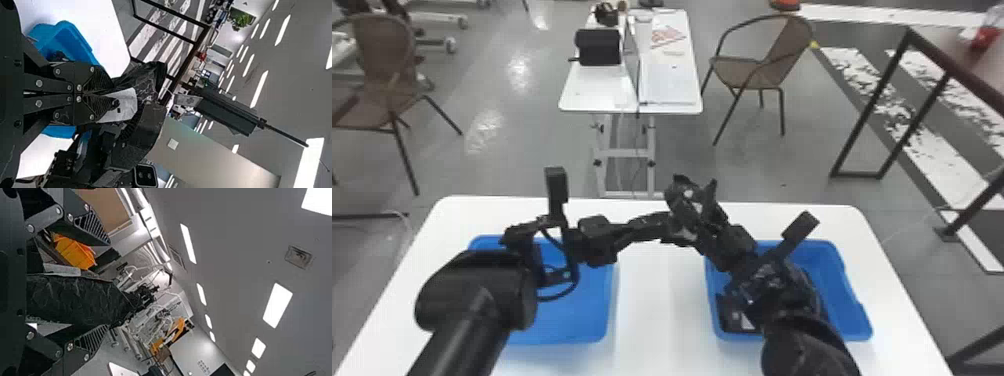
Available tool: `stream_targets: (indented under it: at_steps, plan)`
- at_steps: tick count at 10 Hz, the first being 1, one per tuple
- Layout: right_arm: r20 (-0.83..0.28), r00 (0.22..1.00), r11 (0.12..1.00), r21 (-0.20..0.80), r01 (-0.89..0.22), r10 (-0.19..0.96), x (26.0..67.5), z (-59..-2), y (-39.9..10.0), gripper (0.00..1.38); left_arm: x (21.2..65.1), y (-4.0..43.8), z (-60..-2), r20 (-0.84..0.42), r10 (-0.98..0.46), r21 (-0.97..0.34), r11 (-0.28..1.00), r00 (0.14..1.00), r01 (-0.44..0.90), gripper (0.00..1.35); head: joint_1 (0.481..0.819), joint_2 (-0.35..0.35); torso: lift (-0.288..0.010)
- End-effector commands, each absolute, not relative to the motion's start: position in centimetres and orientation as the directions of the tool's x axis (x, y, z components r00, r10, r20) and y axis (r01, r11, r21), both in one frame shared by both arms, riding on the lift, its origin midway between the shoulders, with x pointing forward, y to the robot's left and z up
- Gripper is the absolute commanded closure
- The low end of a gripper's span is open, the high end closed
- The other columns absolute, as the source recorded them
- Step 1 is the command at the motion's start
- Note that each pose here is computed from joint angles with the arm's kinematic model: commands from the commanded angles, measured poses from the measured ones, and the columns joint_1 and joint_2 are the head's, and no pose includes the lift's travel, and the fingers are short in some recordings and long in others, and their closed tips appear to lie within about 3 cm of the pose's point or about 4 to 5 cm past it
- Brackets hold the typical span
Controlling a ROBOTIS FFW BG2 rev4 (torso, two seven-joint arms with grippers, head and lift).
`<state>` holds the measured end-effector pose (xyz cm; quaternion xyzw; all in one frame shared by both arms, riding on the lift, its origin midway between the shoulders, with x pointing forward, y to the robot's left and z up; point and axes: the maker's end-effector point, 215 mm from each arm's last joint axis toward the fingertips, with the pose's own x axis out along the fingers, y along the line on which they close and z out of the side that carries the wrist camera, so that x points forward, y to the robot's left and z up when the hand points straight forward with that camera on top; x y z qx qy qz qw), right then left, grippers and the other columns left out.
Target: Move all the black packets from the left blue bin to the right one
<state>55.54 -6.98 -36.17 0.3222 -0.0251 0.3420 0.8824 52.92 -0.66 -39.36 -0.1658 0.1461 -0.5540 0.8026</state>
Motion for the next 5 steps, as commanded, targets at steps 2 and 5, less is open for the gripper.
stream_targets:
  at_steps: [2, 5]
  plan:
    - [0.271, 0.779, 0.576, 0.547, -0.608, 0.565, 55.88, -36.22, -7.32, 1.27, 52.89, -0.58, -39.49, -0.043, -0.935, -0.439, 0.334, 0.352, 0.834, 1.22, 0.695, -0.077, 0.000]
    - [0.286, 0.796, 0.562, 0.583, -0.587, 0.534, 56.07, -36.29, -7.88, 1.27, 53.12, 0.11, -40.41, -0.049, -0.916, -0.455, 0.376, 0.399, 0.807, 1.03, 0.695, -0.078, 0.000]
